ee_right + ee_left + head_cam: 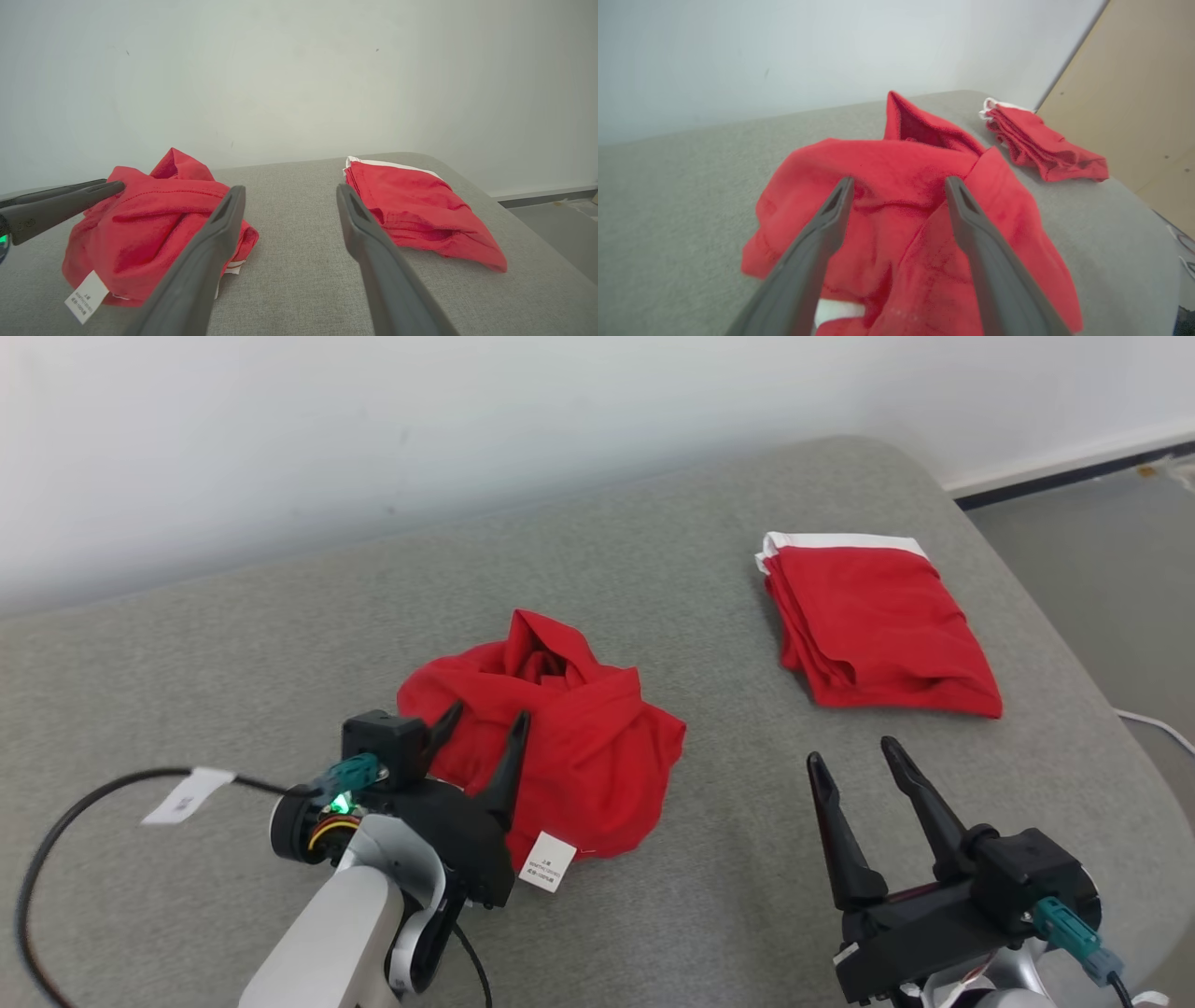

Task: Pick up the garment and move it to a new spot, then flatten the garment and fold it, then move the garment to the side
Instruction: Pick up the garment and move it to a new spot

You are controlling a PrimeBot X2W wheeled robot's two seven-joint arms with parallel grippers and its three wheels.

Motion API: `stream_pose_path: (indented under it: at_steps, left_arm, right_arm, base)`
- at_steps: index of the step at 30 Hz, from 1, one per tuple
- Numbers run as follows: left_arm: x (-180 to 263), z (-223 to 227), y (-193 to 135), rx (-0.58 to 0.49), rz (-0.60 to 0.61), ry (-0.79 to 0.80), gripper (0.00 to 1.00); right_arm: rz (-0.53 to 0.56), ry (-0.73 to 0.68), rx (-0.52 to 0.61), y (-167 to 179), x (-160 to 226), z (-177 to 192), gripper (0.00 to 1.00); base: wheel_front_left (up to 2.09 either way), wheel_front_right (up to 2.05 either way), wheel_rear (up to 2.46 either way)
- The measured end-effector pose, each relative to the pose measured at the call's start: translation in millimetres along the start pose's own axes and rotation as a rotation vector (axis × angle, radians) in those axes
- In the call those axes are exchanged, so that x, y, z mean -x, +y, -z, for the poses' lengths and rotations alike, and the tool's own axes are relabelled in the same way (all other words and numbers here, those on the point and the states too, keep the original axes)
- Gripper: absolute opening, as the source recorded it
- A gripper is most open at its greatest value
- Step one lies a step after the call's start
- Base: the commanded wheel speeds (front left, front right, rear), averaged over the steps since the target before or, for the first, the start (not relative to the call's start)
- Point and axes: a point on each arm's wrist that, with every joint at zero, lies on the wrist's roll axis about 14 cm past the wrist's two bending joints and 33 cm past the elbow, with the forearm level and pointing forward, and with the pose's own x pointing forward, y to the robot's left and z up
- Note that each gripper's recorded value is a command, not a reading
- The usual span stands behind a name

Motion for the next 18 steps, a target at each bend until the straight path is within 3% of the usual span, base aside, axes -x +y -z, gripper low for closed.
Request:
stream_pose_path:
  at_steps: [5, 8, 13, 18]
  left_arm:
    - [24, -5, 16, 0.013, -0.061, -0.033, 1.0]
    - [52, 4, 39, -0.002, -0.153, 0.01, 1.0]
    - [107, -10, 77, 0.014, -0.339, -0.047, 1.0]
    - [177, -20, 108, 0.027, -0.506, -0.201, 1.0]
  right_arm:
    - [-0.018, -0.001, -0.004, 5, -4, 0, 1.0]
    - [-0.04, 0.007, -0.004, 11, -3, 1, 1.0]
    - [-0.074, 0.049, 0.002, 17, -3, 8, 1.0]
    - [-0.086, 0.075, -0.001, 19, -5, 17, 1.0]
  base:
    - [0.0, 0.0, 0.0]
    - [0.0, 0.0, 0.0]
    - [0.0, 0.0, 0.0]
    - [0.0, 0.0, 0.0]
